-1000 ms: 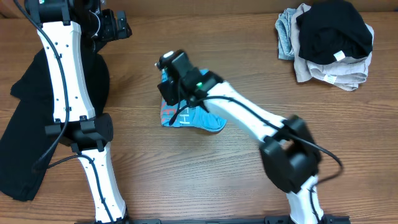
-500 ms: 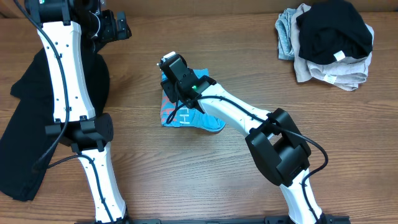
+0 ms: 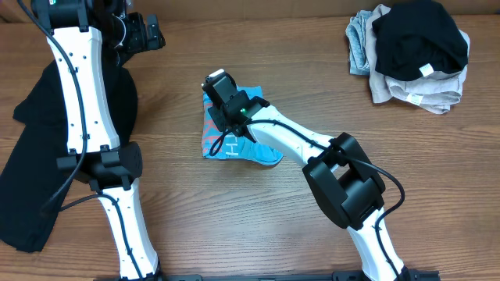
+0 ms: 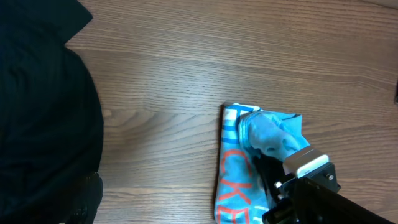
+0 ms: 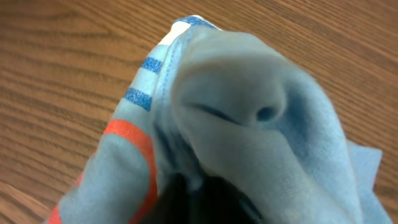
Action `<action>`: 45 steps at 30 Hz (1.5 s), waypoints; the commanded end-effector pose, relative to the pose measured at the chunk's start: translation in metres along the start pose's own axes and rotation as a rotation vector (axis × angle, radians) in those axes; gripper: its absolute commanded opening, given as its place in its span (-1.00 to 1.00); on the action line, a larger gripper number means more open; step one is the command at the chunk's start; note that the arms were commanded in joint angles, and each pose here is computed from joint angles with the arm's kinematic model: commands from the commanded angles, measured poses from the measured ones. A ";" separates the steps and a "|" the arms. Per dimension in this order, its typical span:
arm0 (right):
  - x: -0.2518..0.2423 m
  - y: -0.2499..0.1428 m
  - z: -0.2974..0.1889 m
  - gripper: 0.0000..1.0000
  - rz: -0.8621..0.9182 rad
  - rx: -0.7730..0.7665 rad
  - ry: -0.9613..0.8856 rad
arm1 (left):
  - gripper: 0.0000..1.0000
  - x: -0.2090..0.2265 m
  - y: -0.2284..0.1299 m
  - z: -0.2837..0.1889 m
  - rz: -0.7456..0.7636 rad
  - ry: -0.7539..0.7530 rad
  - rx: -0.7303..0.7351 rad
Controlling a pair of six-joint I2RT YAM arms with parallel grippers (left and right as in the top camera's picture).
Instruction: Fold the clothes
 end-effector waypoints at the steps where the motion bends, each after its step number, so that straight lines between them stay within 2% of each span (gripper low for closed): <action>1: -0.007 0.015 -0.008 -0.80 0.018 -0.043 -0.033 | 0.99 0.004 -0.001 0.002 0.011 0.007 0.009; 11: -0.035 0.081 -0.065 -0.86 0.092 -0.145 -0.039 | 0.99 0.004 -0.001 0.003 0.013 0.006 0.010; 15: -0.062 0.087 -0.065 -0.85 0.160 -0.115 -0.026 | 0.99 0.004 -0.001 0.003 0.013 0.006 0.010; 22: -0.108 0.083 -0.059 -0.81 0.323 -0.005 0.131 | 1.00 0.003 -0.002 0.003 0.014 0.005 0.012; 23: -0.116 0.081 -0.059 -0.74 0.355 0.008 0.140 | 1.00 0.003 -0.001 0.003 0.015 0.005 0.011; 25: -0.133 0.077 -0.060 -0.36 0.406 0.046 0.173 | 1.00 0.003 -0.002 0.003 0.014 0.005 0.012; 28: -0.151 0.068 -0.063 -0.12 0.471 0.110 0.223 | 0.99 0.003 -0.002 0.003 0.014 0.005 0.012; 31: -0.168 0.053 -0.068 0.02 0.551 0.194 0.270 | 0.99 0.003 -0.002 0.003 0.014 0.005 0.012; 37: -0.173 0.020 -0.080 0.17 0.621 0.360 0.291 | 1.00 0.003 -0.002 0.003 0.014 0.005 0.012; 45: -0.123 -0.004 -0.086 0.23 0.530 0.480 0.305 | 0.99 0.003 -0.002 0.004 0.014 0.005 0.013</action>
Point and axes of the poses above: each gripper's point midway between its finger pads, its own z axis out along the fingers, its own x axis along the line the jaws close on, y = z × x, the point moved 2 cm from there along -z, back along the fingers, and after that the axes turned 12 degrees about z, right-handed, at the moved point
